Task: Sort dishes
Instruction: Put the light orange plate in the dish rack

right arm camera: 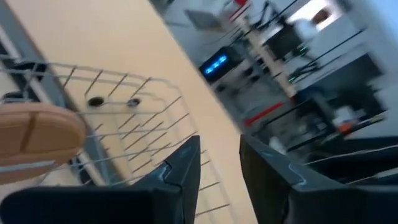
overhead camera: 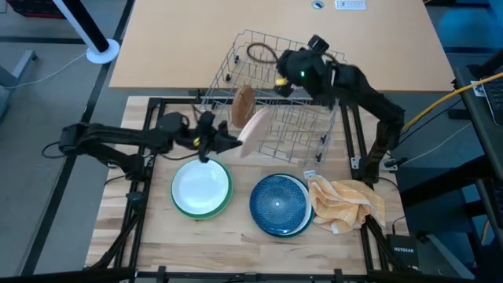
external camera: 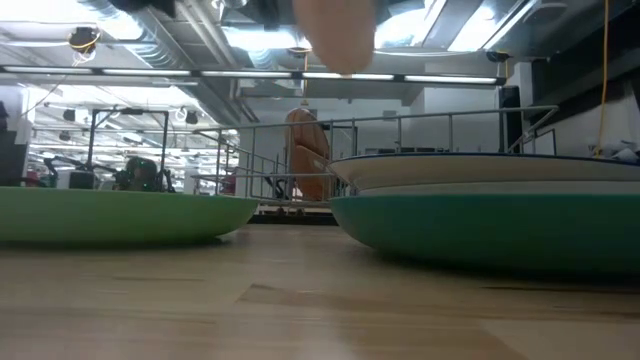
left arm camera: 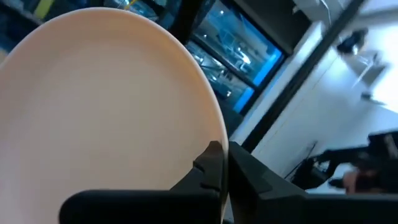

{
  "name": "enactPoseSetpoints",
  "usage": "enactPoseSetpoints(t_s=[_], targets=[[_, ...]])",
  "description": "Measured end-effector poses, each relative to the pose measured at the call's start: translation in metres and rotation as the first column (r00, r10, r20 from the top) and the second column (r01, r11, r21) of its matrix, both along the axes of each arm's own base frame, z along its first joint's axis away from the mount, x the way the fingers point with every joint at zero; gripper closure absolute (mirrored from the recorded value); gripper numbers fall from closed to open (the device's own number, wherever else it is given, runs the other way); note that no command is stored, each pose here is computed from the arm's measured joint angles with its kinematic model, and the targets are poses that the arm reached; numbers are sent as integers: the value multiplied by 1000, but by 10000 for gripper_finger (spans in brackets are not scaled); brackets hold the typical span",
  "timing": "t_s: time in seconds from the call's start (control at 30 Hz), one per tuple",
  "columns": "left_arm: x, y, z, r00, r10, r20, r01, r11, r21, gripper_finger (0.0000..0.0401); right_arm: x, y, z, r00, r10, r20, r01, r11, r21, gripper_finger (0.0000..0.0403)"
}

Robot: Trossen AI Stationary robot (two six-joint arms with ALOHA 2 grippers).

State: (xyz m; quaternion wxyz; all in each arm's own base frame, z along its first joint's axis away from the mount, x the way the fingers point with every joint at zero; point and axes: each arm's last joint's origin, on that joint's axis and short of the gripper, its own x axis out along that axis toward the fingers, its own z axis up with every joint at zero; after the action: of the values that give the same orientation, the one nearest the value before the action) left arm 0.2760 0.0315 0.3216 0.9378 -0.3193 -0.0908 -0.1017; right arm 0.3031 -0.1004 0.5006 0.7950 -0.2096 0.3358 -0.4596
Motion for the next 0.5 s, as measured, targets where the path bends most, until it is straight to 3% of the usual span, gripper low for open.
enactPoseSetpoints(t_s=[0.23,0.5], targets=[[19,46,-25,997,78,3,-77,983,-168,401,-17,-39,-15,999,-3,44,-8,968,250,286],[16,92,-40,982,189,15,-177,944,-280,401,-16,-68,-44,997,-67,-24,71,942,329,286]])
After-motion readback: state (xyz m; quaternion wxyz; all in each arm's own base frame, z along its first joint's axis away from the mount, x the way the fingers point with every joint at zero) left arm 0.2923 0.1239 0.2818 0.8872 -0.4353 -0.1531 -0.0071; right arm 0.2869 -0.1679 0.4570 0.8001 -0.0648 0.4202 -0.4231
